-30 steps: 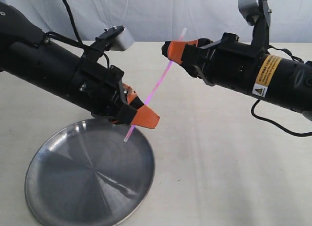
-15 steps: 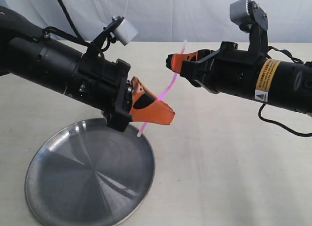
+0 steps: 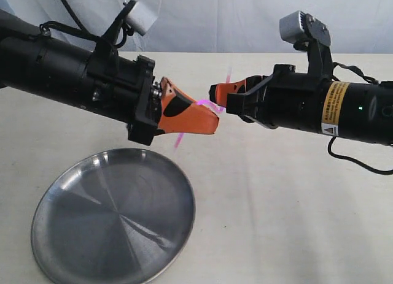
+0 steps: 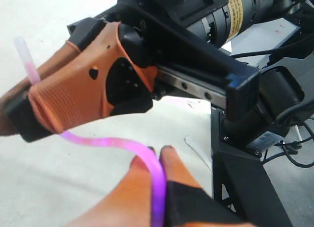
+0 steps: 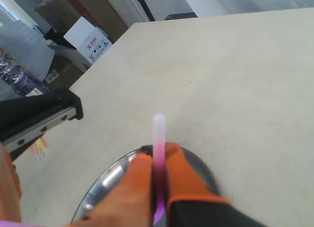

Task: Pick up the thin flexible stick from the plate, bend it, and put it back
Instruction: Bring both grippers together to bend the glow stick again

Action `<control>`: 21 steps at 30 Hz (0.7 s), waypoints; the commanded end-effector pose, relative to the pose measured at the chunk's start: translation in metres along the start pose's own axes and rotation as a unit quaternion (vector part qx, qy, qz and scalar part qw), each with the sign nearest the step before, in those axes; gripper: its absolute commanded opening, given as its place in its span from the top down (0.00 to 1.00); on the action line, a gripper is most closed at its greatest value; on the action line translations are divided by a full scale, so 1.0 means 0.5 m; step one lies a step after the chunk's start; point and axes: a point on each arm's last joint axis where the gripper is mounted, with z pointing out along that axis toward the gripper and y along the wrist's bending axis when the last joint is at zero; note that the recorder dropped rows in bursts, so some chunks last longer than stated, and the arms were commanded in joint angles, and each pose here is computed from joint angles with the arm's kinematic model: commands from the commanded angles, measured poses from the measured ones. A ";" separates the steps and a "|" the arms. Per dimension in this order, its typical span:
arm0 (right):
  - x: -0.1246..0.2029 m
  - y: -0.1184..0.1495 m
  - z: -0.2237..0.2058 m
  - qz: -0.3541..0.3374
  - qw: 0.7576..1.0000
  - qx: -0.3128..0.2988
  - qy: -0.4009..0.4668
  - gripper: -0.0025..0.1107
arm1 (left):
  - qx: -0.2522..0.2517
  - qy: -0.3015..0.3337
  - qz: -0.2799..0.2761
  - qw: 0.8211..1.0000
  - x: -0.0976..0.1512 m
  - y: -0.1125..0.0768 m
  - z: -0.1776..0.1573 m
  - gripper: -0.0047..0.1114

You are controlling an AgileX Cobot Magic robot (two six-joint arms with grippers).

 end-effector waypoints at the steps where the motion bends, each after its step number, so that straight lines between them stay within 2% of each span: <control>1: 0.013 0.015 0.000 -0.036 0.998 -0.040 0.026 0.99 | -0.024 -0.047 -0.014 0.998 -0.022 0.009 -0.007 0.96; 14: 0.026 0.032 -0.003 -0.051 0.993 -0.089 0.059 0.99 | -0.051 -0.062 -0.020 0.997 -0.027 0.019 -0.009 0.96; 21: 0.026 0.035 -0.004 -0.047 0.992 -0.099 0.061 0.99 | -0.092 -0.063 -0.025 0.993 -0.027 0.034 -0.011 0.96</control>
